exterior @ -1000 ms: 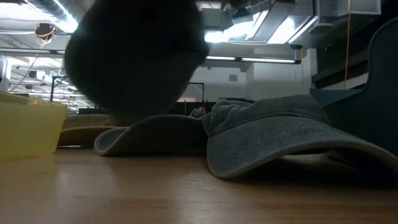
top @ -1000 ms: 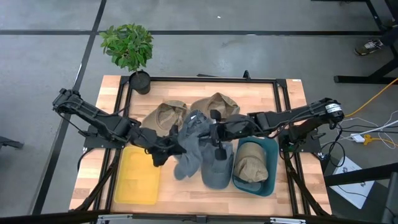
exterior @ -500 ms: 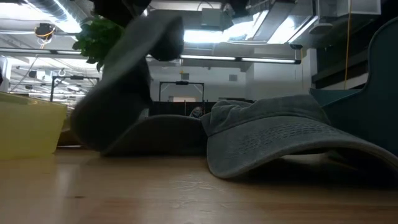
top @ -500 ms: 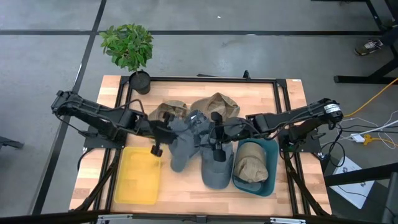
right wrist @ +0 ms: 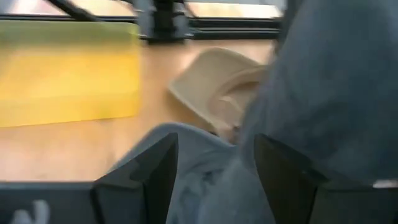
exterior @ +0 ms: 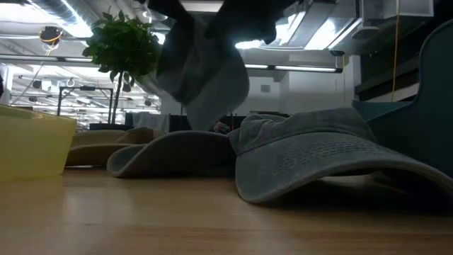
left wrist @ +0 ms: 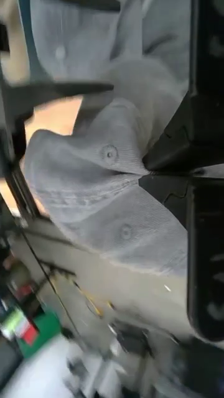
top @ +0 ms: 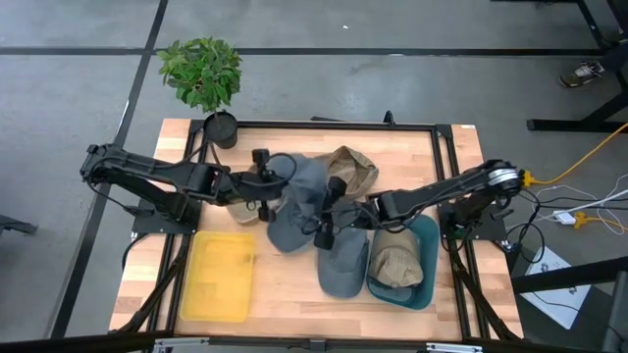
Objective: Pick & Place hat
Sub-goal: Put the top left blue cap into the yellow bin
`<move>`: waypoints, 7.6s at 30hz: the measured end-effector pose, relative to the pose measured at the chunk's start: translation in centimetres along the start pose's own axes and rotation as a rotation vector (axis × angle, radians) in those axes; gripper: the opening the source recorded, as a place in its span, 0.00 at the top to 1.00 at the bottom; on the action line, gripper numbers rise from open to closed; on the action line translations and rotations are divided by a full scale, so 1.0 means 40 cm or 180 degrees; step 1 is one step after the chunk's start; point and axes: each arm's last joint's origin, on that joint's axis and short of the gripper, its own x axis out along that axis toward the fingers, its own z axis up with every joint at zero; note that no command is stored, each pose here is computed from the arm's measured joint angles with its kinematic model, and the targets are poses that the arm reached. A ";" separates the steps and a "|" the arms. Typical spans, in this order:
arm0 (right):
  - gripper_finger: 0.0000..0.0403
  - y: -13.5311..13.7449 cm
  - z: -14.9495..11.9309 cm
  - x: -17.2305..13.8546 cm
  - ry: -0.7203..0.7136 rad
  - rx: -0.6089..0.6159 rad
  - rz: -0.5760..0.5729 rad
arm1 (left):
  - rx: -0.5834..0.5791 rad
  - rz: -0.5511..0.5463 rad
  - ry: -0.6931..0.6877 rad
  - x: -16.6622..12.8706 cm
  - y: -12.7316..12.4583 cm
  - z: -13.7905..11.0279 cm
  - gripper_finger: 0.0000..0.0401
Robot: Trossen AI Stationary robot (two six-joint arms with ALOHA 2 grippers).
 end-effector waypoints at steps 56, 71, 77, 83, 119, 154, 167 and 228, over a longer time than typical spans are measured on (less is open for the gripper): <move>0.99 -0.059 0.026 -0.041 0.0039 -0.0382 0.0036 | -0.0402 -0.1773 -0.0587 -0.157 0.053 -0.020 0.90; 0.99 -0.106 0.027 -0.031 0.0262 0.0312 0.0701 | 0.1201 -0.1777 -0.1267 -0.195 0.000 -0.008 0.67; 0.98 -0.111 0.032 -0.029 0.0211 0.0447 0.0738 | 0.2094 -0.1438 -0.0976 -0.137 -0.081 0.003 0.69; 0.98 -0.113 0.033 -0.028 0.0211 0.0516 0.0732 | 0.3030 -0.1063 -0.0674 -0.093 -0.159 0.003 0.70; 0.98 -0.113 0.053 -0.027 0.0109 0.0702 0.1563 | 0.4055 -0.0558 0.0326 -0.042 -0.181 -0.041 0.44; 0.98 -0.145 0.074 -0.020 -0.0008 0.0977 0.2110 | 0.5033 -0.0292 -0.0589 -0.085 -0.232 0.017 0.58; 0.90 -0.152 0.056 -0.014 0.0131 0.0813 0.1701 | 0.3833 -0.0369 -0.0484 -0.100 -0.241 0.012 0.96; 0.67 -0.022 -0.200 -0.179 0.0228 -0.0341 0.0346 | -0.1013 -0.0680 -0.1495 -0.083 0.041 -0.223 0.96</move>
